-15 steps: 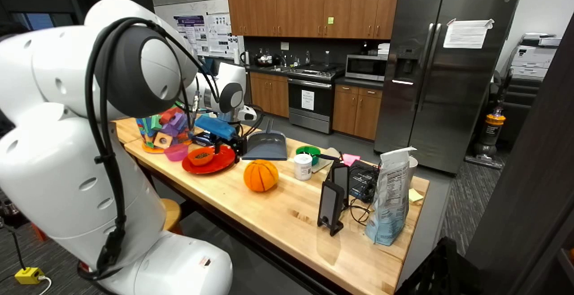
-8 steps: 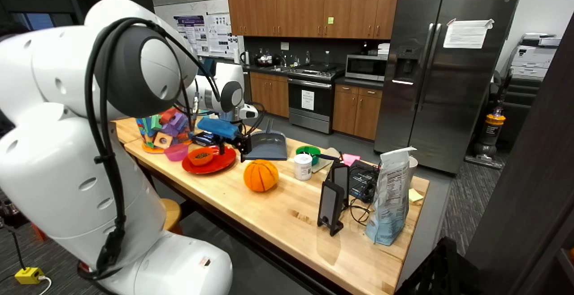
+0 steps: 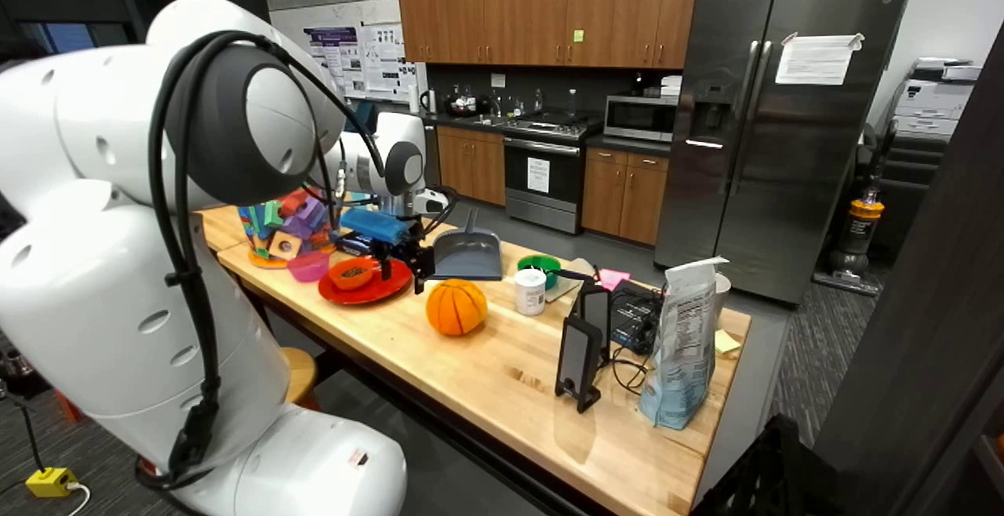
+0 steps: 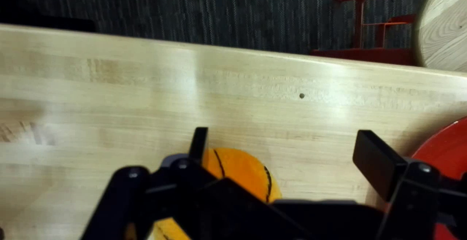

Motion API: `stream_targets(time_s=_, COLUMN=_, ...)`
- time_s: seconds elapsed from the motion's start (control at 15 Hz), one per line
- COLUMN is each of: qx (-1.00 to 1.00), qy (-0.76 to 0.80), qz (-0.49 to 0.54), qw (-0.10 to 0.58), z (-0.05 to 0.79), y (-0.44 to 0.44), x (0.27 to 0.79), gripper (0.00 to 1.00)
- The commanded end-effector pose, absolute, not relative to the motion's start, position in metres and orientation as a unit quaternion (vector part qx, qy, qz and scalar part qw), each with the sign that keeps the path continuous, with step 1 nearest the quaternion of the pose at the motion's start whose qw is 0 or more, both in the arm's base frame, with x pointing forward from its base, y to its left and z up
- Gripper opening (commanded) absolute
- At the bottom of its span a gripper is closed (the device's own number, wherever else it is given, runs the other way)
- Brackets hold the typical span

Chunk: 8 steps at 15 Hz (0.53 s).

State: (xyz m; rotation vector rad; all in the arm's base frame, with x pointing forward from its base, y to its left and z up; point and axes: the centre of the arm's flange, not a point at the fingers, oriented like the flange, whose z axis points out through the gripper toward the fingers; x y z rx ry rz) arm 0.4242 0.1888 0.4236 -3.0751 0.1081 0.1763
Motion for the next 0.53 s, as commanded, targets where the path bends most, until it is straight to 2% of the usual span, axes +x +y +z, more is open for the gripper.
stream_targets(time_s=0.0, qx=-0.993, qy=0.076, qz=0.093, qw=0.015, z=0.4292, y=0.1906, x=0.4201, gripper=1.00)
stream_targets(time_s=0.27, qx=-0.988, qy=0.103, qz=0.116, qw=0.012, z=0.4263, y=0.1910, x=0.4155, gripper=1.00)
stream_targets(time_s=0.47, qx=-0.982, qy=0.149, qz=0.102, qw=0.055, z=0.4263, y=0.1976, x=0.4182, gripper=1.00)
